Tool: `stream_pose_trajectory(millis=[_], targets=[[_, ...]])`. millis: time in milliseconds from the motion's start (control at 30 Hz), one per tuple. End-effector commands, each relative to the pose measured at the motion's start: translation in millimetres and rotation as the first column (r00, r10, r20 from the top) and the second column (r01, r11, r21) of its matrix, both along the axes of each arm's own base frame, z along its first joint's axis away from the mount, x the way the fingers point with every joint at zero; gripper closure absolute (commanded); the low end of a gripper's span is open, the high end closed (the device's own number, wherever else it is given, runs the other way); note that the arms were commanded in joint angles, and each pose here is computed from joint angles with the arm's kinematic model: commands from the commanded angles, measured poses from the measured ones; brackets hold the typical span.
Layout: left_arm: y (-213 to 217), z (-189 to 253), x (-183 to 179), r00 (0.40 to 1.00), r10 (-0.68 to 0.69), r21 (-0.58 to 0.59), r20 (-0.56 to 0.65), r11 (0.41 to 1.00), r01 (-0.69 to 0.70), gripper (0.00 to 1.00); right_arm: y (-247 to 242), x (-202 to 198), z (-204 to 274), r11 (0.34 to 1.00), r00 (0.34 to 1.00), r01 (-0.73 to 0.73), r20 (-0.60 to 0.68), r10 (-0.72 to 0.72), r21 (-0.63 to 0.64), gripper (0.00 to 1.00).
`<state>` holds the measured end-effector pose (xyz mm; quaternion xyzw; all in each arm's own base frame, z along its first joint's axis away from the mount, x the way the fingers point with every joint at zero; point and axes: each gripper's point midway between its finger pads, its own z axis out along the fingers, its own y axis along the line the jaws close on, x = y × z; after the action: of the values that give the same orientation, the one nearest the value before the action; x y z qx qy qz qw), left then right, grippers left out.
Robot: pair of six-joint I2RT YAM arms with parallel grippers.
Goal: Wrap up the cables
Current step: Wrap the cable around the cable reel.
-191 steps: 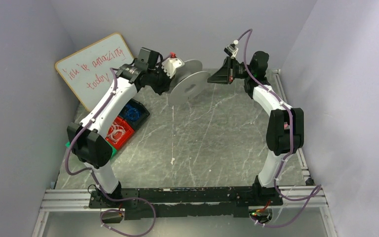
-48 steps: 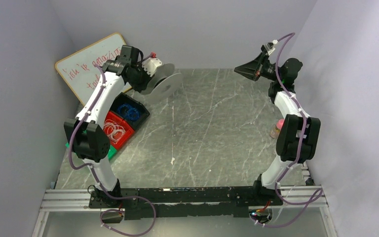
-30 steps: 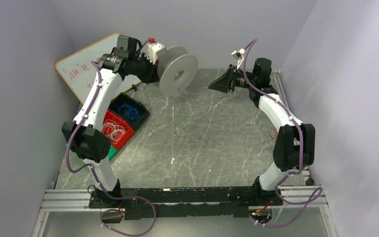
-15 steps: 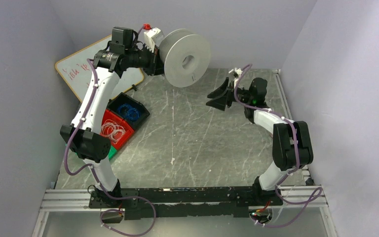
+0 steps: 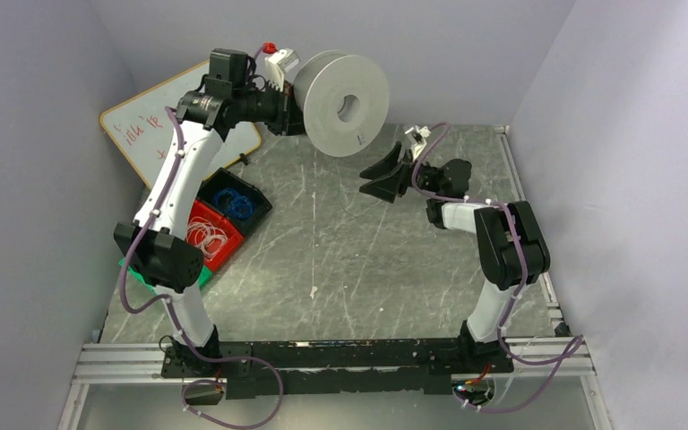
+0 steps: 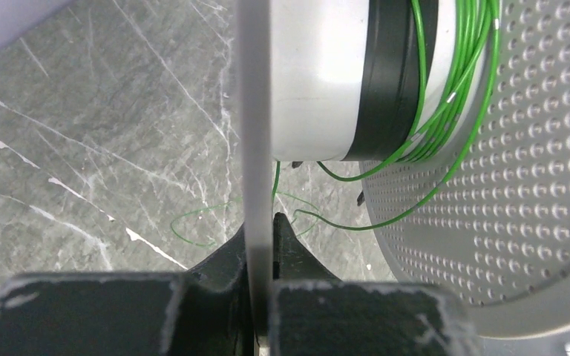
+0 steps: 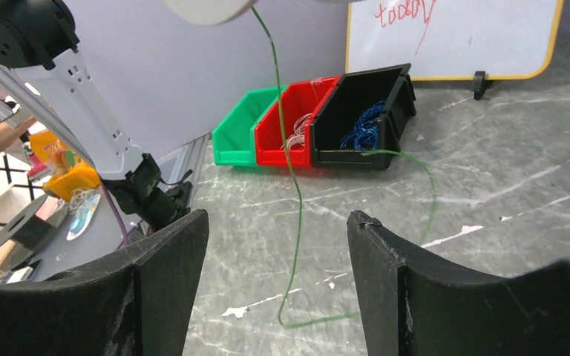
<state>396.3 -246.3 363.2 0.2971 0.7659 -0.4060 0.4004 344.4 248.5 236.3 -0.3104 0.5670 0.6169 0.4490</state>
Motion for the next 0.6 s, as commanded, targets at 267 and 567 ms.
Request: stream_pose_trajectory(millis=[267, 567], targets=[[-20, 20, -4, 0.998, -0.058, -0.113, -0.003, 0.992, 0.057, 0.98, 24, 6, 16, 0.999, 0.993, 0.052, 0.105, -0.052, -0.003, 0.28], [-29, 21, -11, 0.996, -0.085, -0.136, -0.028, 0.987, 0.080, 0.98, 33, 7, 4, 0.998, 0.994, 0.052, 0.095, -0.049, -0.030, 0.29]])
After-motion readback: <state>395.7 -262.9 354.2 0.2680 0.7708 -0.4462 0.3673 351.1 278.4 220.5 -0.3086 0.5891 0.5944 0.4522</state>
